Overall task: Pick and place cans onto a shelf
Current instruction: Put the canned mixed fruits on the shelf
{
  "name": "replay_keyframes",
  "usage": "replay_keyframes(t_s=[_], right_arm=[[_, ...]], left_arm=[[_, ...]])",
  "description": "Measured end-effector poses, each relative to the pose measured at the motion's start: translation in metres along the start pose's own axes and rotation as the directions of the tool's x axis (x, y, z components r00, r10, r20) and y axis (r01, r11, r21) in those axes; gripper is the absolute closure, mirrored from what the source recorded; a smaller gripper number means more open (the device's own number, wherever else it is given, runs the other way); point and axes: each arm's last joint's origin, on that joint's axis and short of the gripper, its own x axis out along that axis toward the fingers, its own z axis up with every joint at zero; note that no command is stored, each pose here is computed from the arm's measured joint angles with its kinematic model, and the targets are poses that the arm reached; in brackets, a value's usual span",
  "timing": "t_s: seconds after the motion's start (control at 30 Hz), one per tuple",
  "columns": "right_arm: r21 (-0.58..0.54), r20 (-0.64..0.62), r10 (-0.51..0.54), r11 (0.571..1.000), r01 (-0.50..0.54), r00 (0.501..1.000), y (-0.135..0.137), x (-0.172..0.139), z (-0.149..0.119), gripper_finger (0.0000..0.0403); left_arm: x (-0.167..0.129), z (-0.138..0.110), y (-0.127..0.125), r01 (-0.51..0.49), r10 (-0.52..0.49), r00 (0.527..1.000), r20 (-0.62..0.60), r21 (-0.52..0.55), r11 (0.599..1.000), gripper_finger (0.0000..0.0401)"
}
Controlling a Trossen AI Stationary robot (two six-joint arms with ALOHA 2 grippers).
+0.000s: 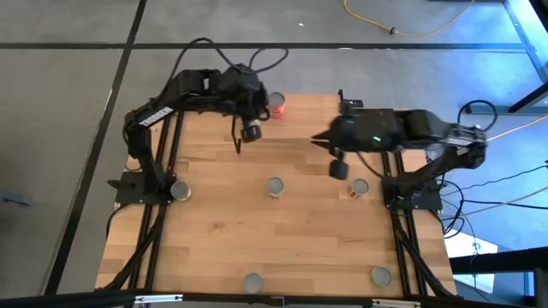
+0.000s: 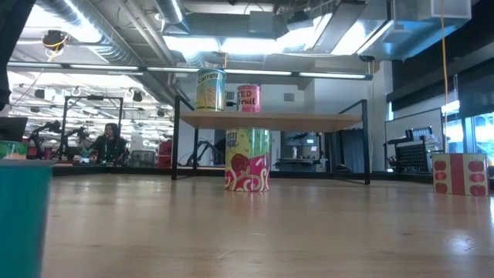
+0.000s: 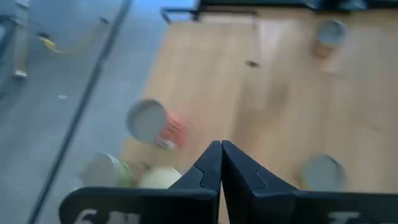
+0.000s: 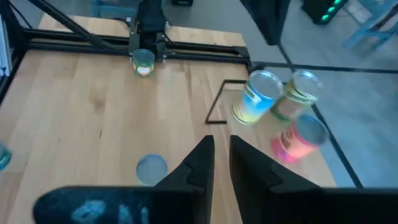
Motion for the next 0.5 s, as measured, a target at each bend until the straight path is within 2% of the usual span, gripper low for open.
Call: replay_keyframes(t_s=[0.23,0.5], right_arm=[[0.017,-0.109,0.117,0.993,-0.116,0.987,-0.021,0.07,-0.002,0.035],[0.003,-0.138,0.251,0.967,-0.253,0.958,-0.051,0.124,-0.011,0.035]], left_arm=[[-0.042,-0.022,-0.001,0.033,-0.036,0.997,-0.064,-0.044,0.998,0.04],[-0.096,-0.041,0.006,0.029,-0.024,0.999,0.041,-0.115,0.993,0.0401]])
